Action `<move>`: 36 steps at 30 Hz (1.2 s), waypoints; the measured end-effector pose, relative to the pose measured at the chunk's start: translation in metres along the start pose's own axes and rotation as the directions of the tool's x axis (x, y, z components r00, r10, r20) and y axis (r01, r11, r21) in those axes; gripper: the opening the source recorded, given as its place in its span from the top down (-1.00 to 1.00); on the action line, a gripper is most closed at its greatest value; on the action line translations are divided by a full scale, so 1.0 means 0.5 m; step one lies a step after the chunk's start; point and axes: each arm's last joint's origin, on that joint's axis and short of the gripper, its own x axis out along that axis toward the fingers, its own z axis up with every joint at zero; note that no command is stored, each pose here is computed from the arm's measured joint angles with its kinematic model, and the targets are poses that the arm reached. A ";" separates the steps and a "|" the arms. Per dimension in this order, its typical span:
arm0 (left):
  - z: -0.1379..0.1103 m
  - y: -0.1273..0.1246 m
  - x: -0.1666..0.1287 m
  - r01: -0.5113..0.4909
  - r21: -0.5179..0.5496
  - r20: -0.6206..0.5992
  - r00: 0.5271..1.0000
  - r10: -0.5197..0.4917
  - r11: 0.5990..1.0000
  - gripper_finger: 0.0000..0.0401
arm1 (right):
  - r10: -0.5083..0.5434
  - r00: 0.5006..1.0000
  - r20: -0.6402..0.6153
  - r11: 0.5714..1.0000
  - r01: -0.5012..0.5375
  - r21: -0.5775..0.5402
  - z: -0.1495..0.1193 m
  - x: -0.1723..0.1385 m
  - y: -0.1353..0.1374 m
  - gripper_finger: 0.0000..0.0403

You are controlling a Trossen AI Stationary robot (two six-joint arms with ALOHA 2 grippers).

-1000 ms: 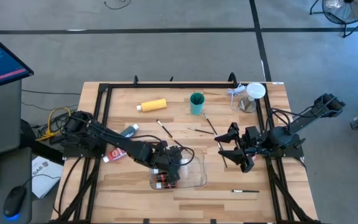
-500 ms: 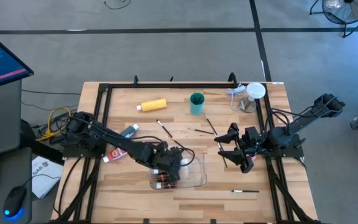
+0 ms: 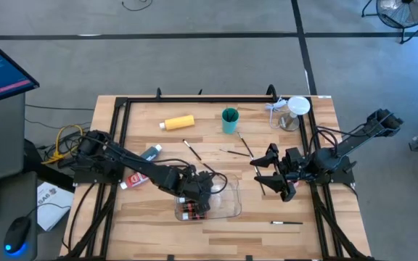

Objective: Pick & Place Paint Supplies
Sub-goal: Put the blue paint bottle into the transparent bin, then adjust the transparent bin

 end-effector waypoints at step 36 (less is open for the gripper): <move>-0.001 0.003 -0.013 -0.001 -0.021 -0.005 1.000 0.001 1.000 0.18 | -0.002 1.000 -0.007 1.000 0.002 -0.001 -0.001 0.000 0.000 -0.27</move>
